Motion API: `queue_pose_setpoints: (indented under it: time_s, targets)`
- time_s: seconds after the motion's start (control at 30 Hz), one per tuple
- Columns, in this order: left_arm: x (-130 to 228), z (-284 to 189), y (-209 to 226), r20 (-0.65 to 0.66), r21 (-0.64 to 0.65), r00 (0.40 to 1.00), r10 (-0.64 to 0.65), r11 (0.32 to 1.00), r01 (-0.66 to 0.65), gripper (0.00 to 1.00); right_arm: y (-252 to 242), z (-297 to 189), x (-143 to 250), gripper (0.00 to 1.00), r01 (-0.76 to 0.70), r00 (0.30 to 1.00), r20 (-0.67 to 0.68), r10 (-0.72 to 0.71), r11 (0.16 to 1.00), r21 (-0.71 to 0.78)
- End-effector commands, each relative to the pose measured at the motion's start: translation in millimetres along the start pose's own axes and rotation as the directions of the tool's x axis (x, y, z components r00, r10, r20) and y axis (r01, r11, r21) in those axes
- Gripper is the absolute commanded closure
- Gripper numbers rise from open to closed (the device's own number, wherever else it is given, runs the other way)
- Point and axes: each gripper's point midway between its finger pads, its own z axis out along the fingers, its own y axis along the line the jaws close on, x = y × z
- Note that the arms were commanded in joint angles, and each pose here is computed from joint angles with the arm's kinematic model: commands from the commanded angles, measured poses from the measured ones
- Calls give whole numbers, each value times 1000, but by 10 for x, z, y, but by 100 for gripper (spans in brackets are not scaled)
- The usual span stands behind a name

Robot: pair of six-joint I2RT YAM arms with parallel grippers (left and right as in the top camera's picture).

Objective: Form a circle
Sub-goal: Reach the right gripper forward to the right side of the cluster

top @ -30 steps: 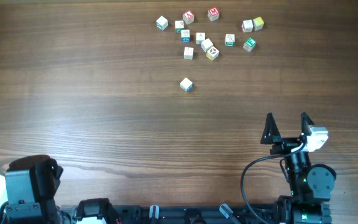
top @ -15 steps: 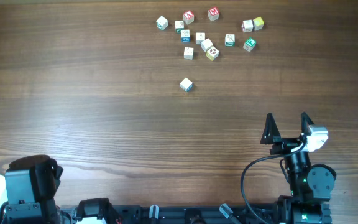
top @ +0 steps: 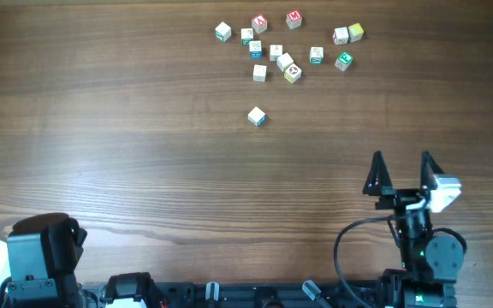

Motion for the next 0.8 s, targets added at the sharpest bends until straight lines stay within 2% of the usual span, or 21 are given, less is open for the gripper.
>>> queue_pose_setpoints:
  time_s: [0.0,0.07,0.17,0.33,0.5,0.6,0.67,0.73,0.77]
  targets:
    - [9,7,15,-2,-7,1000,-22,1000,22,0,320,-42,-257,0,-158,983,61,171,970,-184]
    - [10,7,15,-2,-7,1000,-22,1000,22,0,372,-64,-378,0,-213,968,86,235,953,-217]
    - [10,7,15,-2,-7,1000,-22,1000,22,0,400,-50,-465,0,-219,969,66,238,953,-210]
    - [9,7,14,-2,-7,1000,-22,1000,22,0,590,117,-720,0,-188,982,-38,184,952,-241]
    - [9,7,15,-2,-7,1000,-22,1000,22,0,822,491,-693,0,-231,955,-256,148,914,-333]
    - [9,7,14,-2,-7,1000,-22,1000,22,0,1094,557,-560,0,-303,919,-377,113,816,-493]
    - [10,7,15,-2,-7,1000,-22,1000,22,0,1107,611,-329,1,-419,854,-494,160,773,-475]
    - [10,7,15,-2,-7,1000,-22,1000,22,0,1066,665,-89,0,-581,730,-626,272,730,-360]
    - [9,7,14,-1,-7,1000,-22,1000,22,0,1010,719,65,1,-655,646,-682,343,707,-266]
